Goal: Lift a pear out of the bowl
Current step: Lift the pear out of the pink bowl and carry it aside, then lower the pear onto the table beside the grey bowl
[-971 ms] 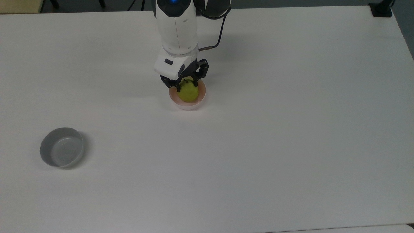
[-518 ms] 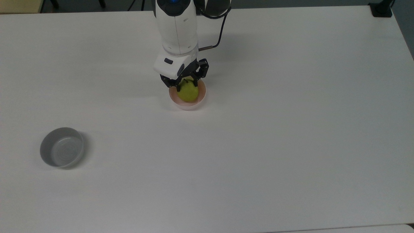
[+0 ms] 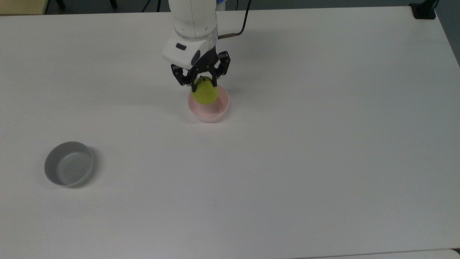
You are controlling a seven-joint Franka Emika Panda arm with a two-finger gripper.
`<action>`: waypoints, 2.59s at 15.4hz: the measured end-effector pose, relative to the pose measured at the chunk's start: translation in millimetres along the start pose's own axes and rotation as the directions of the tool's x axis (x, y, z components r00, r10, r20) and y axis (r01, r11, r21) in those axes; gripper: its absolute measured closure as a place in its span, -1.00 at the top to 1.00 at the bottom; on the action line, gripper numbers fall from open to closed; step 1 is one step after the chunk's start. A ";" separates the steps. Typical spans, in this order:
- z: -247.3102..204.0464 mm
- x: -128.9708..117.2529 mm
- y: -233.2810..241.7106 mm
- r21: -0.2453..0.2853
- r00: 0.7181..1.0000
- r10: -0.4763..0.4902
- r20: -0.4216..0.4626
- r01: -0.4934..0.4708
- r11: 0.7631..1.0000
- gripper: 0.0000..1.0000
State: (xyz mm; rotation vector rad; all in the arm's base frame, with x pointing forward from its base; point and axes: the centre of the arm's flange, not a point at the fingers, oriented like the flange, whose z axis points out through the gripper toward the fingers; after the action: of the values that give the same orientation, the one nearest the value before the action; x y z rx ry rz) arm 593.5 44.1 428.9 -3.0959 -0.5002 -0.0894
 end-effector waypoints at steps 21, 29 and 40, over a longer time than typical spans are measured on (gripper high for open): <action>-110.3 -71.8 207.4 -0.088 0.997 0.069 -0.037 -0.072 0.994 0.15; 0.4 -79.9 244.6 -0.105 0.992 0.117 -0.050 -0.122 0.987 0.15; 68.0 -82.6 244.8 -0.068 0.989 0.144 -0.018 -0.145 0.987 0.15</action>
State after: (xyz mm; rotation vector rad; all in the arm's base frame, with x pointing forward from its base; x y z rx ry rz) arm 596.1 -213.3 357.5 -3.1846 -0.2769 -0.1286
